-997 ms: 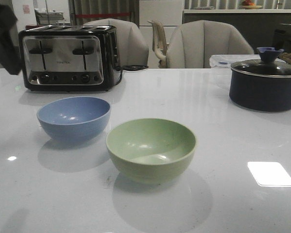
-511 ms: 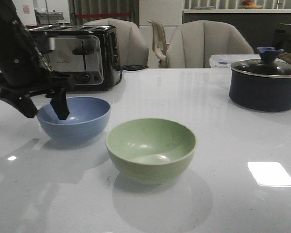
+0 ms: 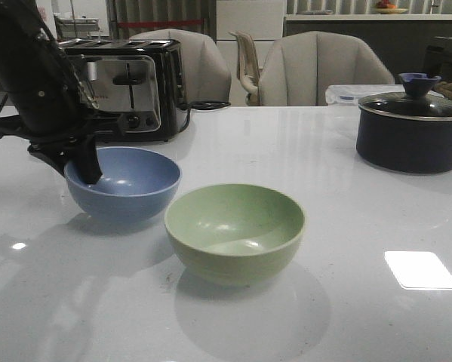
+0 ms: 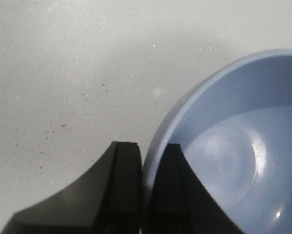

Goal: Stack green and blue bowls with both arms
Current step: 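Lower the left gripper to the blue bowl rim and grasp it, then lift the blue bowl and lower it into the green bowl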

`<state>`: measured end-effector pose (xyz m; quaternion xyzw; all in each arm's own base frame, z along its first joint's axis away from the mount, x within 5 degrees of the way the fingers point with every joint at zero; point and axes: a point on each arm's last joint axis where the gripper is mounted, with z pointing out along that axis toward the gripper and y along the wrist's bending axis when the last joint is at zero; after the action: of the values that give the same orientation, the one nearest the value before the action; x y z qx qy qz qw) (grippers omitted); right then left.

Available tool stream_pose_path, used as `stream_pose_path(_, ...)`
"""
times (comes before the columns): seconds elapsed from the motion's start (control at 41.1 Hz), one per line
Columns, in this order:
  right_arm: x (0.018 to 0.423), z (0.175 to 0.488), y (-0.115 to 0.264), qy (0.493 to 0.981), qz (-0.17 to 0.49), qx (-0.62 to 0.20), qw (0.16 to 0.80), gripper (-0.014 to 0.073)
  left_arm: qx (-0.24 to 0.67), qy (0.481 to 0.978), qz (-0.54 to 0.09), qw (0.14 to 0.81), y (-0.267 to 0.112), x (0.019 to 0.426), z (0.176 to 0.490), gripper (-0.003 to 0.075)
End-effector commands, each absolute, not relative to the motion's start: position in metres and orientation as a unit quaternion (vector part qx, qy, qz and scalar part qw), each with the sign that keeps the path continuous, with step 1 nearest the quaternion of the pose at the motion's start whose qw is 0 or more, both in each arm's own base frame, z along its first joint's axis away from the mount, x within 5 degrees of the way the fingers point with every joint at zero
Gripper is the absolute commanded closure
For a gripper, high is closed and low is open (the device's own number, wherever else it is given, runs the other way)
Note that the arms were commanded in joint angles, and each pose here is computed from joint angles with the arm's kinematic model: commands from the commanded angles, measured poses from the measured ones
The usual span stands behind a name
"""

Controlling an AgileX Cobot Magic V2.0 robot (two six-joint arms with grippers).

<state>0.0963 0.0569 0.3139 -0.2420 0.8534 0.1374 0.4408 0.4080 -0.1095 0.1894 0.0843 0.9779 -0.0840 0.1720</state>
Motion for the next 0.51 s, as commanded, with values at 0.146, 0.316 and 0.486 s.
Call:
stream_pose_path(0.146, 0.1, 0.327, 0.057, 0.833, 0.14, -0.236, 0.48, 0.0155, 0.113, 0.959, -0.098, 0.24, -0.109, 0.388, 0.271, 0.0619)
stream_pose_path(0.316, 0.1, 0.327, 0.057, 0.833, 0.14, -0.236, 0.48, 0.0155, 0.151, 0.938, -0.15, 0.274, -0.116, 0.364, 0.314, 0.0619)
stream_pose_path(0.486, 0.1, 0.327, 0.057, 0.833, 0.14, -0.236, 0.48, 0.0155, 0.206, 0.915, -0.179, 0.296, -0.141, 0.346, 0.333, 0.0619)
